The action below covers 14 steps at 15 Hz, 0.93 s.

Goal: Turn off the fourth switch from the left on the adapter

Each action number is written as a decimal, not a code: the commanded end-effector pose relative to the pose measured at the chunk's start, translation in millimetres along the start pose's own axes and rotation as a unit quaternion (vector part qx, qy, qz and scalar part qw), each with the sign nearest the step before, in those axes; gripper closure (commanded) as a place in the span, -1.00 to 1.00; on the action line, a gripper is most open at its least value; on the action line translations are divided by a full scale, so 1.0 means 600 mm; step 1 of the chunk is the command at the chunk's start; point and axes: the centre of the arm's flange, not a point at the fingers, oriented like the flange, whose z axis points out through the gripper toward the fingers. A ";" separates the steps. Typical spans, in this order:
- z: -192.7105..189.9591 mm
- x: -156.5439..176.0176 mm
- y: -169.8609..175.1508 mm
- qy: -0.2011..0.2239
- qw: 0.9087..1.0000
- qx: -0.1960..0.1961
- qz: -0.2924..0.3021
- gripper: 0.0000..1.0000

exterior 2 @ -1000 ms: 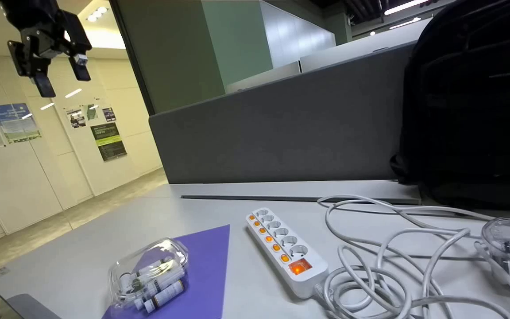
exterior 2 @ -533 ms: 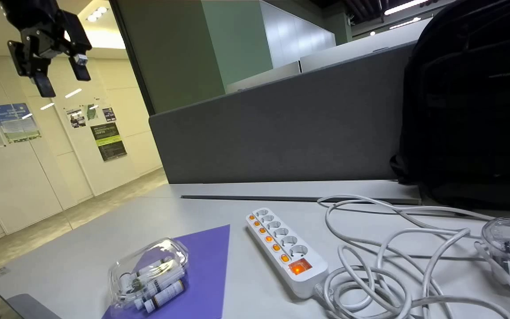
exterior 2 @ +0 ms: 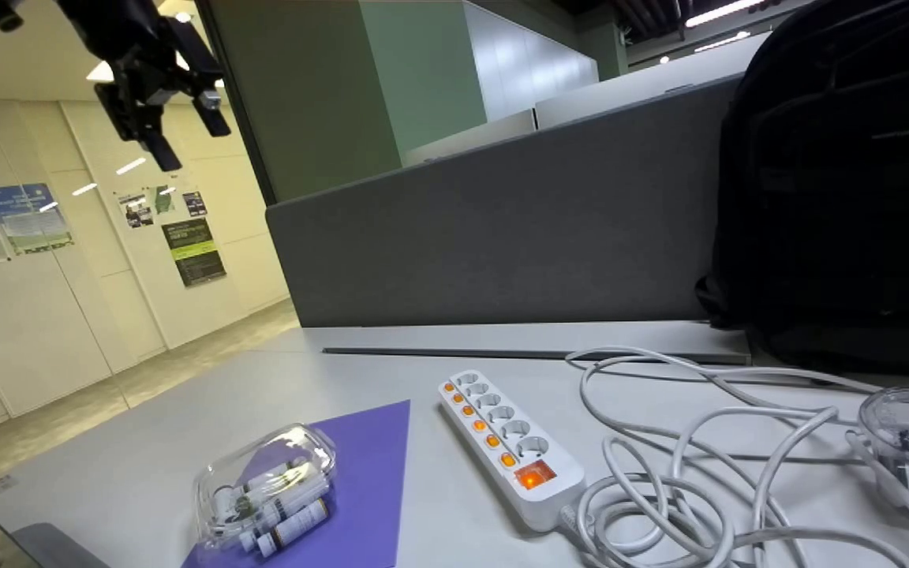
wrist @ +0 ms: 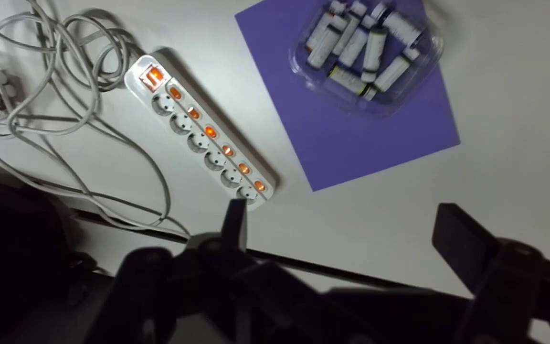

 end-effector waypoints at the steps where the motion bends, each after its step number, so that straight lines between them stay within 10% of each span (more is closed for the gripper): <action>1: 0.069 0.044 0.055 0.024 0.996 -0.029 0.081 -1.00; 5: 0.164 0.089 0.121 0.043 0.987 -0.053 0.145 -1.00; 14: 0.350 0.119 0.218 -0.015 0.973 0.041 0.228 -1.00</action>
